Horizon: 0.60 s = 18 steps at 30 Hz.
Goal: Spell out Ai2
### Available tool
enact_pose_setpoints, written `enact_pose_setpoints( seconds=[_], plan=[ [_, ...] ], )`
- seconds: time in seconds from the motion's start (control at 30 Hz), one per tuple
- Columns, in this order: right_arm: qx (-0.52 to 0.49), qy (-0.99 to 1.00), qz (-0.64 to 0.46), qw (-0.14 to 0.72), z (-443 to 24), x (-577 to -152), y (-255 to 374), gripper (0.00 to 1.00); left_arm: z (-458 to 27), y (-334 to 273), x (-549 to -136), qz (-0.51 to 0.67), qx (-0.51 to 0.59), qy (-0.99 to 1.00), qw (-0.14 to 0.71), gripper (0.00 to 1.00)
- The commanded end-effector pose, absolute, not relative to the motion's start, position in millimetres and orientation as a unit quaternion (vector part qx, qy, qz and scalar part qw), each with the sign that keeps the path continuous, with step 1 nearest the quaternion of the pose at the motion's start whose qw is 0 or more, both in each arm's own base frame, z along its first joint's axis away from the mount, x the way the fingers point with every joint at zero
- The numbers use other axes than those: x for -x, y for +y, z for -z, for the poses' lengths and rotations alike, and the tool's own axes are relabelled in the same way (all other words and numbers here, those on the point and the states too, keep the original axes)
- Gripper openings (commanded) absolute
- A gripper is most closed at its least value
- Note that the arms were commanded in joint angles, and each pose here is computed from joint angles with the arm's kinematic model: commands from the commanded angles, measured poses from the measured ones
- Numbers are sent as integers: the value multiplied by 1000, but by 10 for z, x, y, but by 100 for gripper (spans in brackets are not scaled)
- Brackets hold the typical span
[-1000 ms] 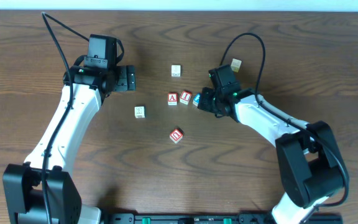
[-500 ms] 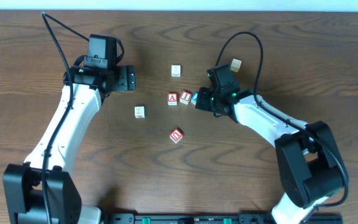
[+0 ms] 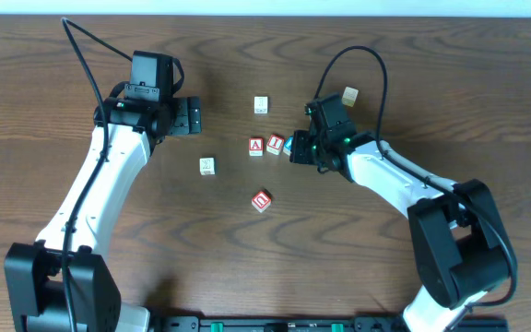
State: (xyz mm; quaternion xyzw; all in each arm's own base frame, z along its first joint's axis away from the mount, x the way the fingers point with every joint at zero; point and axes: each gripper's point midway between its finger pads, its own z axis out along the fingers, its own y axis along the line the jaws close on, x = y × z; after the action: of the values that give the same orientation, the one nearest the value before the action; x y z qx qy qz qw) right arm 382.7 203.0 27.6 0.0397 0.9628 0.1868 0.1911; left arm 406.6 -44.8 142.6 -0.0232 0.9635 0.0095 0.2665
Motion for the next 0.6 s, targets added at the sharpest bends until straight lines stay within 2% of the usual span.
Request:
enact_pose_setpoints(
  seconds=[0.0,0.27,0.57],
  plan=[
    [-64,965,-170,189,-223,-3830,1981,2,-1527,-428,-4081,-9,23,960,279,97],
    [-115,965,-140,189,-182,-3827,1845,2,-1528,-429,-4085,-10,19,960,280,97],
    [-116,963,-139,200,-185,-3879,1844,2,-1536,-430,-4099,-11,14,959,283,97]
  ],
)
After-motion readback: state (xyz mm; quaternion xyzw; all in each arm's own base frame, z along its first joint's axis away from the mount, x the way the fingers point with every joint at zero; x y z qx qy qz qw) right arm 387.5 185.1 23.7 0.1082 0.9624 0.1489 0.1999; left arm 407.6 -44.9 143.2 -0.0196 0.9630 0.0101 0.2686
